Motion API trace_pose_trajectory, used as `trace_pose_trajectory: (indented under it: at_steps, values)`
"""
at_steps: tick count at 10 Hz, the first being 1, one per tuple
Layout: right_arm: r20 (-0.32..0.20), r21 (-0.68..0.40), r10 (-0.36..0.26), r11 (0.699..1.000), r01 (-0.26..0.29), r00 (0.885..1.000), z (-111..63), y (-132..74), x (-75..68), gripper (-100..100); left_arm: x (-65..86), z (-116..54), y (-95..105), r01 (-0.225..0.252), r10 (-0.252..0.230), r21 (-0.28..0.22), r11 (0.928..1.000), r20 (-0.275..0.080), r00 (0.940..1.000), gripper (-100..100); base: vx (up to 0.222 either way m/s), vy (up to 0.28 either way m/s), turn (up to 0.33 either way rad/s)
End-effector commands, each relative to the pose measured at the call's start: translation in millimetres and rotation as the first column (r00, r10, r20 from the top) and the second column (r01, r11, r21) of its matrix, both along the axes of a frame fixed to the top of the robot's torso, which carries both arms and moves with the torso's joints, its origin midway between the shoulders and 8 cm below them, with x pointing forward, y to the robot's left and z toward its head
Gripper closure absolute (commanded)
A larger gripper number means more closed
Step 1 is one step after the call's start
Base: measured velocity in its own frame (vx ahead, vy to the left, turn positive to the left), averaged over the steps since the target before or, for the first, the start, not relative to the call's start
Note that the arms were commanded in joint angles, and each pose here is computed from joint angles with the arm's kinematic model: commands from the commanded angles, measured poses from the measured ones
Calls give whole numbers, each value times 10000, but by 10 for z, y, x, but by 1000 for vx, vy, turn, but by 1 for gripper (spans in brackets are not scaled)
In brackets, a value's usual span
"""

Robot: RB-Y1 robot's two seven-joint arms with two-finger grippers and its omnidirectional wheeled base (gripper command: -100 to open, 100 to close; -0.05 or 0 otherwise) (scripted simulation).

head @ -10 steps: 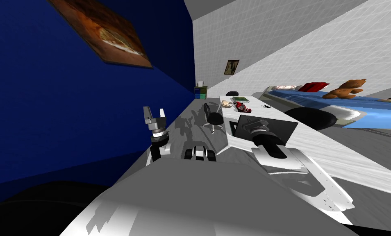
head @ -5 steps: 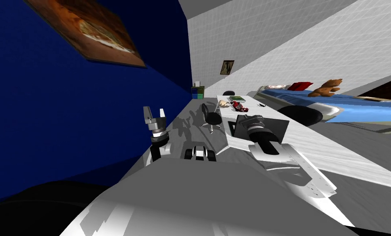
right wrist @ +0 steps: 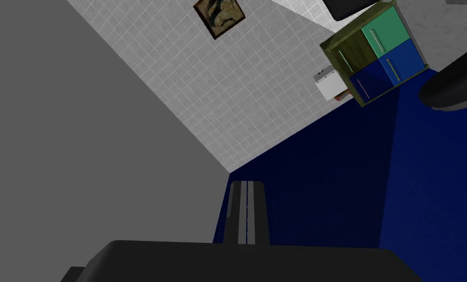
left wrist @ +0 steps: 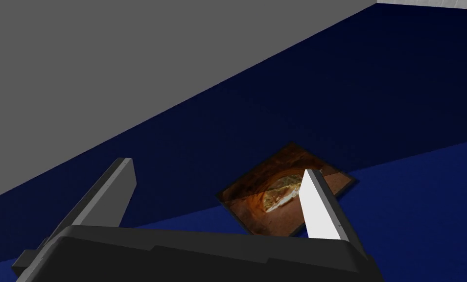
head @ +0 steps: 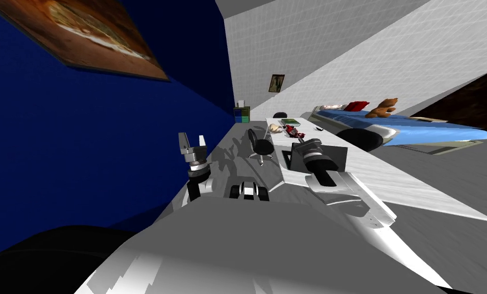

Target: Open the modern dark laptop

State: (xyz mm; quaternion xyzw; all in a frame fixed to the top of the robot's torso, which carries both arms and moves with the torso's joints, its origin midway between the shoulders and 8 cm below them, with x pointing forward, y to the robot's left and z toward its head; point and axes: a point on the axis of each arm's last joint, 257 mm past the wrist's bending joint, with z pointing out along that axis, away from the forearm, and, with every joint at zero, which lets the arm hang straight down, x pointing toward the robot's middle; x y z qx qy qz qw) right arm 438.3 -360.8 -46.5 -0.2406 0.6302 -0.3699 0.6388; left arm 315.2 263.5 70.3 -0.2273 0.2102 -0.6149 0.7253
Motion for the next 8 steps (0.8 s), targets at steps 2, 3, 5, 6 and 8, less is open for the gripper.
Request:
trace_pose_trajectory:
  at_steps: [2, 3, 5, 6, 8]
  values:
    - [327, -453, 1051, 9936, -1035, 9939, 51, 309, 240, 100, -1, -1, 1, -3, 3, -1, 10000, -3, 10000, 0, 120, 78, -458]
    - [657, -497, 1243, 9914, -1212, 9901, 158, 357, 282, 100, -1, -1, 1, -2, 2, -1, 10000, -1, 10000, 0, 80, 75, -200]
    - [880, 3, 1618, 9867, -1624, 9829, 193, 440, 277, 100, 0, 0, 0, 0, 0, 0, 10000, 1, 10000, 0, 7, 16, 12]
    - [926, 278, 1641, 9855, -1673, 9821, 193, 440, 277, 100, 0, 0, 0, 0, 0, 0, 10000, 1, 10000, 0, -12, -10, 3]
    - [800, -677, 2681, 9624, -2632, 9601, 131, 710, 465, 100, 0, -1, 1, -2, 2, 0, 10000, -2, 10000, 0, 110, 77, -388]
